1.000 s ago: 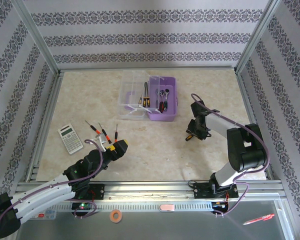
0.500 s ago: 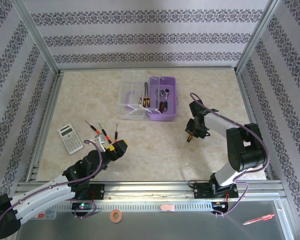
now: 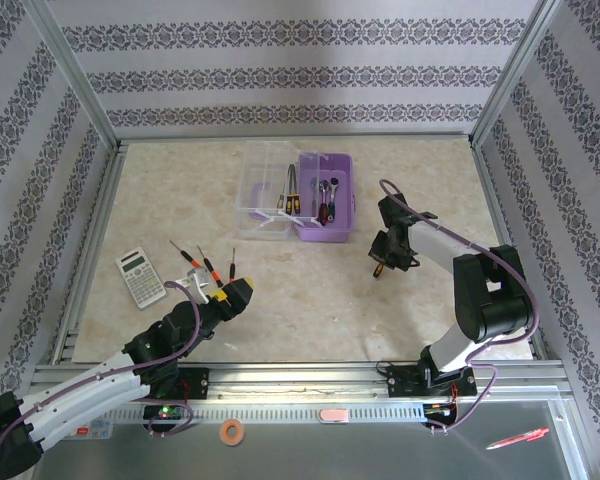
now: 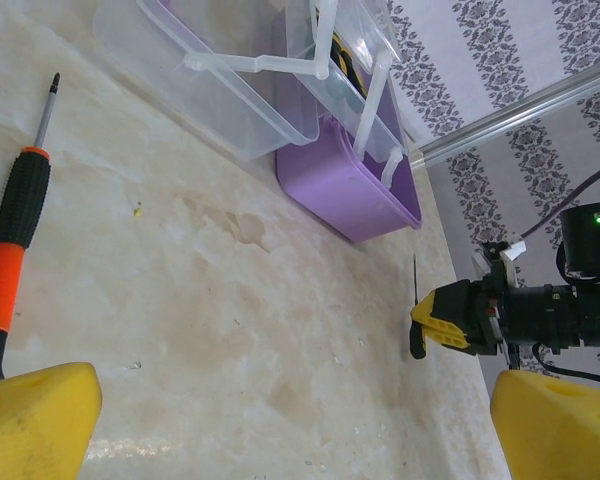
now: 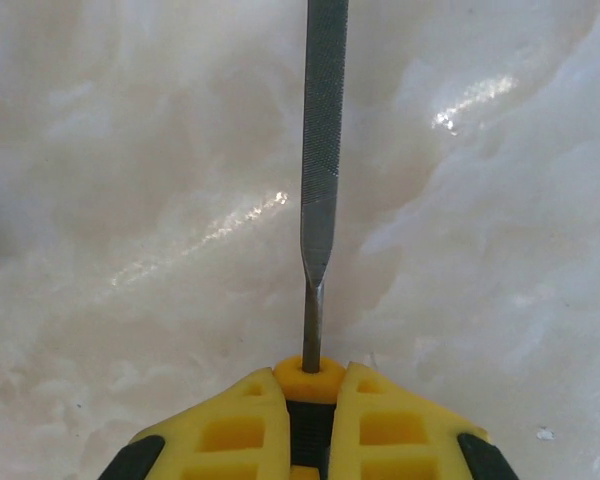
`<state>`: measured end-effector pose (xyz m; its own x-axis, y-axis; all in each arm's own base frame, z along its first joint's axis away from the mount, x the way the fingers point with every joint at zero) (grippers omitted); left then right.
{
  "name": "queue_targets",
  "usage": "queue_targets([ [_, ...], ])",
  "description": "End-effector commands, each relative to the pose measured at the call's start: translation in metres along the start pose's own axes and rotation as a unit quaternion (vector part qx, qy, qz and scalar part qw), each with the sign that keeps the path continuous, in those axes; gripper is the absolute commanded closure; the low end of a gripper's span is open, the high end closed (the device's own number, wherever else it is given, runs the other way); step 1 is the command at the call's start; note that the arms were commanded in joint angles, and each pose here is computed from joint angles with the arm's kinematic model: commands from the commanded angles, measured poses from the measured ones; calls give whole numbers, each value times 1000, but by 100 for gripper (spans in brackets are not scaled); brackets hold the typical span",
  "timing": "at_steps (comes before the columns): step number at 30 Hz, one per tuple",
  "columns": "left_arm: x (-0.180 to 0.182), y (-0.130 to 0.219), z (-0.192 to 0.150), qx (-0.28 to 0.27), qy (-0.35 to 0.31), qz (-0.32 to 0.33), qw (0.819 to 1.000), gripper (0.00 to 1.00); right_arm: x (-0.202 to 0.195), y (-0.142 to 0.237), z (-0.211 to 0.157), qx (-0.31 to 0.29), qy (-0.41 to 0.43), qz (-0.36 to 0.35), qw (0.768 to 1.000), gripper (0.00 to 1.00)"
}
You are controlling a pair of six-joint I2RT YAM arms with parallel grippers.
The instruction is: Pack the tool kit
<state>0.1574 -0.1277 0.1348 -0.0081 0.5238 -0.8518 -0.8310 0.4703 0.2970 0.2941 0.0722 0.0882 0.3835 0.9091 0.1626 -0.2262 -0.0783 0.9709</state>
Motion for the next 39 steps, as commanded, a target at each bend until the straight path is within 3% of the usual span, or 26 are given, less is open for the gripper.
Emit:
queue_targets([
  [1, 7, 0, 4, -14, 0, 22, 1000, 0, 5, 5, 6, -4, 10, 5, 1000, 92],
  [18, -2, 4, 15, -34, -12, 37, 999, 0, 40, 52, 35, -58, 52, 39, 996, 92],
  [28, -7, 2, 22, -41, -13, 52, 998, 0, 107, 89, 49, -97, 121, 77, 985, 92],
  [39, -9, 5, 34, -48, -16, 73, 996, 0, 175, 85, 66, -99, 187, 112, 971, 92],
])
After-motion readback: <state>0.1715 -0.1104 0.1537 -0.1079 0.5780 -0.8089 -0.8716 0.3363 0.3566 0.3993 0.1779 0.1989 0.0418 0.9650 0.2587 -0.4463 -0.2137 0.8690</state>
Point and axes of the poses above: each hand's point on the last joint's axis, 136 mm out from that joint toward the fingers, its own y axis back along the fingers, its own x axis along the line the jaws close on, z = x × y, the point moved 6 cm from there along y, back along the fingers, and after that the axes turned 7 degrees about y, right-handed, at the moved point
